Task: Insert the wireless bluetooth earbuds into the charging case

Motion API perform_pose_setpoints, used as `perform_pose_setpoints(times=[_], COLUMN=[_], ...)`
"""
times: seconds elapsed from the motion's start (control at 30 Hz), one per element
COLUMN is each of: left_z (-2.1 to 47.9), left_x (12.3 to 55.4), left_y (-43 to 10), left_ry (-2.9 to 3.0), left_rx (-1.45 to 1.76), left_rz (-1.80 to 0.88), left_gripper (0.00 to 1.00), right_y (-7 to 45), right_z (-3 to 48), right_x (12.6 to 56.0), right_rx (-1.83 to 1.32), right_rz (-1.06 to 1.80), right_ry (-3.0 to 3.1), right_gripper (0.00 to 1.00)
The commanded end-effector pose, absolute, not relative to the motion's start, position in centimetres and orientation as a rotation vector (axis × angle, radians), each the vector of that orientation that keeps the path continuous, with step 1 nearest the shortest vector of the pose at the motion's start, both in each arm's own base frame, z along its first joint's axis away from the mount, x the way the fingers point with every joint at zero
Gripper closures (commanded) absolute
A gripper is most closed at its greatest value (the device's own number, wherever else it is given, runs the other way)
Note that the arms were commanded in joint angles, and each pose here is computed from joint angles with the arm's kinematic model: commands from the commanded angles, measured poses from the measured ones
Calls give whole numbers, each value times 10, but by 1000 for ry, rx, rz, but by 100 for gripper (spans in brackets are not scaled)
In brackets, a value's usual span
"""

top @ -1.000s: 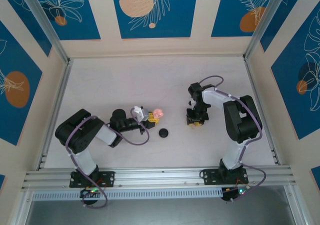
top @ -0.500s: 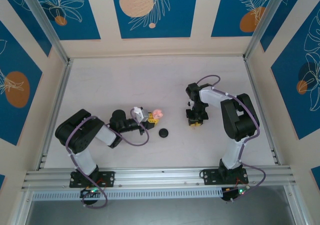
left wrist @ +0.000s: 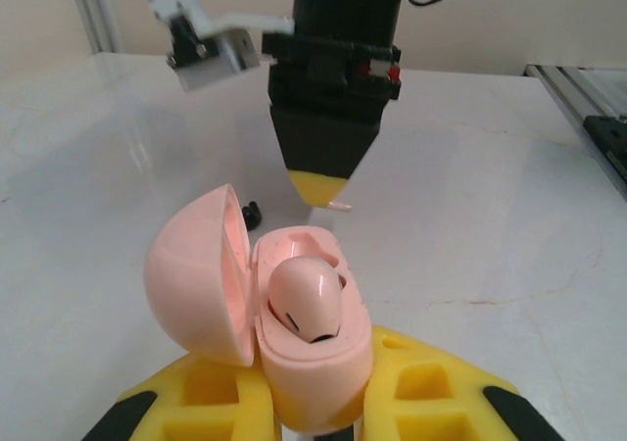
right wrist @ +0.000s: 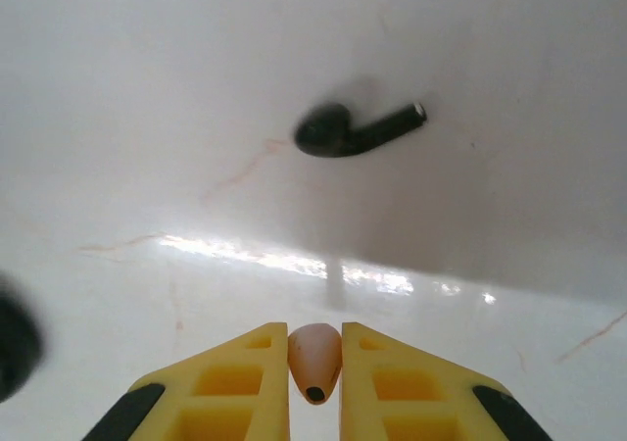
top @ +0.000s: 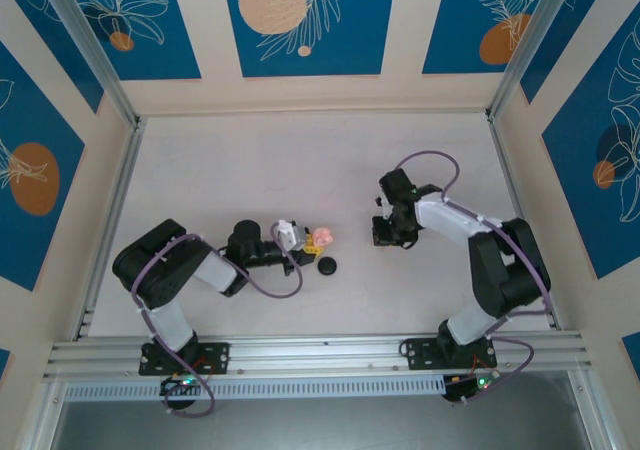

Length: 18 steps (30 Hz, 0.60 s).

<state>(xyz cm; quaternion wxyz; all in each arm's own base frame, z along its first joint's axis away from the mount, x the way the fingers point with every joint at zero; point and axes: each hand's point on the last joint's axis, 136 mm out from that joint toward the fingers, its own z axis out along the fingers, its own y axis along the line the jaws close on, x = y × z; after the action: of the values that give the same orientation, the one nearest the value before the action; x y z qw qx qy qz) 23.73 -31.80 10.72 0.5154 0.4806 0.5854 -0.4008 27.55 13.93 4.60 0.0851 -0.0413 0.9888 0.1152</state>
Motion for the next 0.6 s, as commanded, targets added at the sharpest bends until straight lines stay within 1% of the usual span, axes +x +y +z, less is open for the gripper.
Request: perform_pose_setpoints(times=[0.0, 0.3, 0.57], left_z=[115, 117, 121], left_x=[236, 248, 258], left_y=[-328, -339, -347], left_ry=[1345, 1337, 1335], left_rx=[1198, 1189, 1173], left_rz=[-949, -886, -840], left_gripper=[85, 85, 85], right_y=[158, 181, 193], right_z=[68, 111, 149], right_x=[293, 302, 294], right_rx=[-108, -198, -281], right_rz=[514, 727, 857], right_ry=[2758, 2448, 2198], right_gripper=[84, 85, 85])
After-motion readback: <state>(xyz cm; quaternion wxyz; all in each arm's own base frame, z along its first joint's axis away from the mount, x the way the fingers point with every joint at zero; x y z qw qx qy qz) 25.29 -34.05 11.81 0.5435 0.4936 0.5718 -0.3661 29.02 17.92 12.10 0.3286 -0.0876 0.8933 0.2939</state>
